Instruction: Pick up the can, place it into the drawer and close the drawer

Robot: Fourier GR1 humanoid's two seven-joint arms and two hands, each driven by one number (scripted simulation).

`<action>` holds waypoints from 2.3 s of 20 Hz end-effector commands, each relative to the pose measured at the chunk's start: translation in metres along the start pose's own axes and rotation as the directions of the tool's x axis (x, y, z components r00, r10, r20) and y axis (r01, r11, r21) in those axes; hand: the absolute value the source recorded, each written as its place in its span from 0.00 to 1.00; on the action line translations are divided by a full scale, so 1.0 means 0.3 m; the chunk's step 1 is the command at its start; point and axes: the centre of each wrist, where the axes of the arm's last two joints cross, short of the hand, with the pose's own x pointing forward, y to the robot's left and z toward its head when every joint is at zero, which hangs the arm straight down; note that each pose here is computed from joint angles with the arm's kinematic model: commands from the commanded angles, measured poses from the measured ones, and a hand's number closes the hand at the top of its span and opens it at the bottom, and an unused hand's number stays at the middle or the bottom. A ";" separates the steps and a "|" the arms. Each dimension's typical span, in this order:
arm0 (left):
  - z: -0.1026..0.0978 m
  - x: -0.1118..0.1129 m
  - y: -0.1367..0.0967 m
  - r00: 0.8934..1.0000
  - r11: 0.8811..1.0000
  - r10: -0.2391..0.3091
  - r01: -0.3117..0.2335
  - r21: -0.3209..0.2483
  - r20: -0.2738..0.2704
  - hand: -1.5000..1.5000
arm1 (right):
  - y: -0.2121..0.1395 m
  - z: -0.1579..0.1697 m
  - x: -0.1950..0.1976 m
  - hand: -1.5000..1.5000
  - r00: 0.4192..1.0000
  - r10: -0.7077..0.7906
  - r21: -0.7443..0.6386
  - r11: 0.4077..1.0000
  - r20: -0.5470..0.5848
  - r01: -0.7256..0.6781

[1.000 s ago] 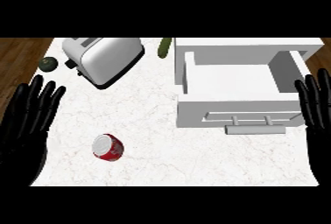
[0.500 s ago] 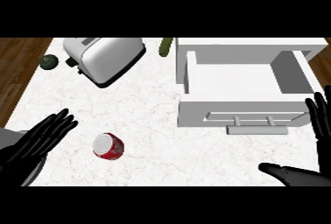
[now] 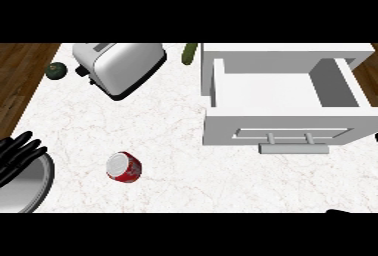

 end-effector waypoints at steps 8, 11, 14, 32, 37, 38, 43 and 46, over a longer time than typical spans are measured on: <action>0.049 -0.002 0.100 0.990 0.990 0.130 -0.126 0.067 -0.046 0.00 | -0.112 0.084 0.003 0.00 1.000 -0.013 -0.013 1.000 0.009 0.013; 0.022 -0.039 0.087 0.972 0.974 0.223 -0.220 0.047 -0.076 0.00 | -0.164 0.070 -0.031 0.00 1.000 -0.010 -0.006 1.000 -0.005 0.010; -0.037 0.040 0.067 0.962 0.966 0.257 -0.254 0.045 -0.091 0.00 | -0.138 0.123 -0.005 0.00 1.000 -0.004 -0.003 1.000 0.006 0.004; -0.181 -0.209 -0.100 0.945 0.959 0.280 -0.268 0.091 -0.168 0.00 | -0.255 0.189 0.017 0.00 1.000 -0.002 0.016 1.000 -0.023 0.002; -0.222 -0.301 -0.049 0.944 0.962 0.268 -0.251 0.108 -0.192 0.00 | -0.248 0.175 -0.004 0.00 1.000 0.009 0.011 1.000 0.012 -0.009; -0.223 -0.378 -0.045 0.944 0.965 0.260 -0.248 0.085 -0.203 0.00 | -0.276 0.194 0.026 0.00 1.000 -0.018 0.009 1.000 -0.002 0.018; -0.223 -0.425 -0.075 0.942 0.964 0.254 -0.229 0.133 -0.218 0.00 | -0.289 0.208 0.034 0.00 1.000 0.002 0.022 1.000 -0.010 -0.001; -0.161 -0.504 -0.109 0.945 0.964 0.245 -0.214 0.155 -0.218 0.00 | -0.253 0.235 -0.018 0.00 1.000 0.005 -0.015 1.000 -0.009 -0.005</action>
